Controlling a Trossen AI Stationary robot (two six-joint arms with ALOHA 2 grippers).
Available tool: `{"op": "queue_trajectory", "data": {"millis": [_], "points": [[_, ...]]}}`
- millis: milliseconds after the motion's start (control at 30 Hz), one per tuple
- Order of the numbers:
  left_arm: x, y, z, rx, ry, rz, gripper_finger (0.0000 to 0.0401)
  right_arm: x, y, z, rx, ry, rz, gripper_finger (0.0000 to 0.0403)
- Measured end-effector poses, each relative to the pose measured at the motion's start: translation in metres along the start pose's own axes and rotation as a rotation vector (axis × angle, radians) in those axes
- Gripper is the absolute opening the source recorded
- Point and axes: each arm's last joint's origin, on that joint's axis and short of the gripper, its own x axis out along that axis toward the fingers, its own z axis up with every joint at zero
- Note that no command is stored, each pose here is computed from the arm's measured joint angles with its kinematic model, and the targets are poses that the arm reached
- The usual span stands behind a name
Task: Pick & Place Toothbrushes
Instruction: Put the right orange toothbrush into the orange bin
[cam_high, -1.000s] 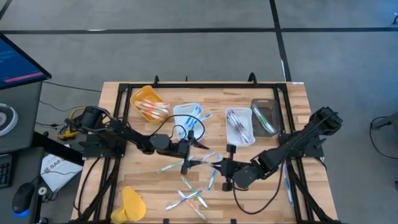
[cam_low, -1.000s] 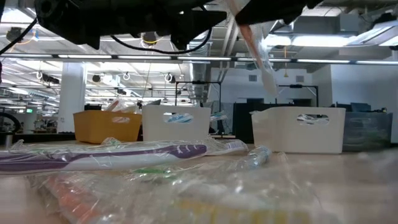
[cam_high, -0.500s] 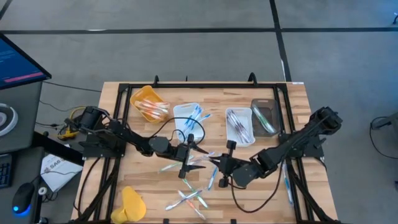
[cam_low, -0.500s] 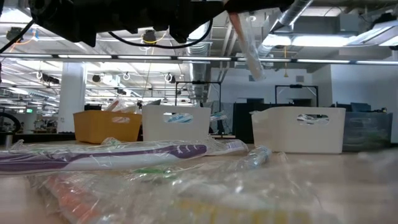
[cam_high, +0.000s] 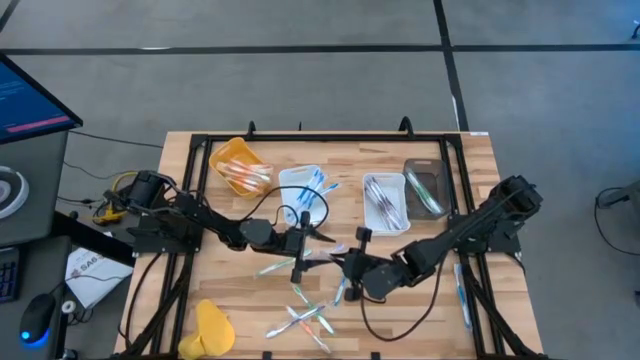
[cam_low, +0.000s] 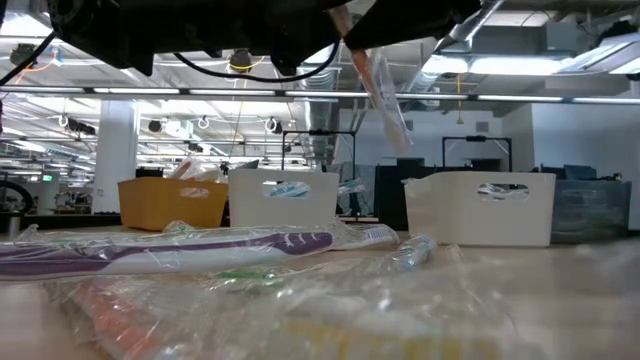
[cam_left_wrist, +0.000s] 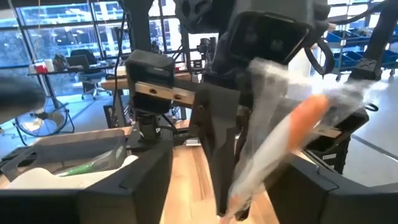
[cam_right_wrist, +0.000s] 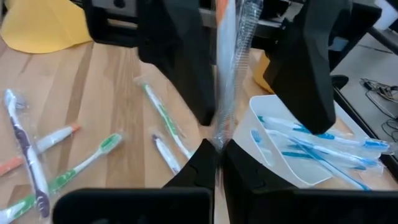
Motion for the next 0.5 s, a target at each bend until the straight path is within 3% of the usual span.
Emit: {"op": "queue_trajectory", "data": {"millis": [167,500], "points": [[0.0000,-0.0001,-0.0012,-0.003,0.012,-0.001,0.0174,-0.0002,0.0000,0.0002,0.002,0.000,0.000,0.0012],[-0.0001,-0.0011,-0.0035,0.024,0.036,-0.013,0.0020,0.0002,0.0004,-0.0002,0.036,0.009,0.028,0.0030]]}}
